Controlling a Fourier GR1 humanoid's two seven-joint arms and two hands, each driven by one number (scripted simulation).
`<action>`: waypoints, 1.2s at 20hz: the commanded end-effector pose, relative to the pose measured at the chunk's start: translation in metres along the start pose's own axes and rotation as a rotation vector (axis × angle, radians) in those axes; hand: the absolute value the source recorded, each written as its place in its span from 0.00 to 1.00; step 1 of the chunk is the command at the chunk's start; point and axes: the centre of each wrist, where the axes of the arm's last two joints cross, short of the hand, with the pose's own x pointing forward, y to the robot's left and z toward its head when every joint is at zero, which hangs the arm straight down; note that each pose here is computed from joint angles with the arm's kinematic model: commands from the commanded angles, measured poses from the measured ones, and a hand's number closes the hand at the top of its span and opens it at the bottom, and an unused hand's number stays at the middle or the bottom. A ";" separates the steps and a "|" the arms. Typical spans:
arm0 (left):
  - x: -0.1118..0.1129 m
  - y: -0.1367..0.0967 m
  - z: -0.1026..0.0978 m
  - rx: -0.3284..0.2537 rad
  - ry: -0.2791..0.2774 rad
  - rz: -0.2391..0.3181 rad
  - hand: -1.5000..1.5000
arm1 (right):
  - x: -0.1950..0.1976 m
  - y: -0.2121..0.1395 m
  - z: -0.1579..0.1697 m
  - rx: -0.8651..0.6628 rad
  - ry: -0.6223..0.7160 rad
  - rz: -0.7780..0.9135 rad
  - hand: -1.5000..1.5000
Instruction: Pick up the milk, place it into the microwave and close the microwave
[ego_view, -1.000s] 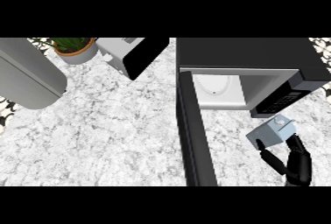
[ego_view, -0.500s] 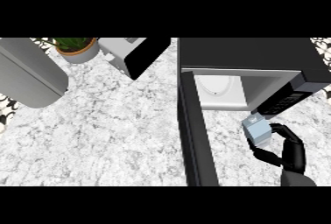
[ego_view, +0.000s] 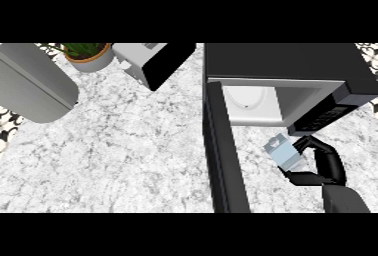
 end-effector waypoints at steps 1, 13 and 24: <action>0.009 0.006 0.004 -0.003 -0.045 0.050 0.00 | 0.001 0.001 -0.005 0.098 -0.073 -0.141 1.00; 0.015 0.008 0.006 0.028 -0.046 0.022 0.00 | 0.056 0.057 -0.056 0.125 -0.134 -0.075 1.00; 0.014 0.019 0.008 0.020 -0.042 0.048 0.00 | 0.101 0.091 -0.141 0.102 -0.137 0.107 1.00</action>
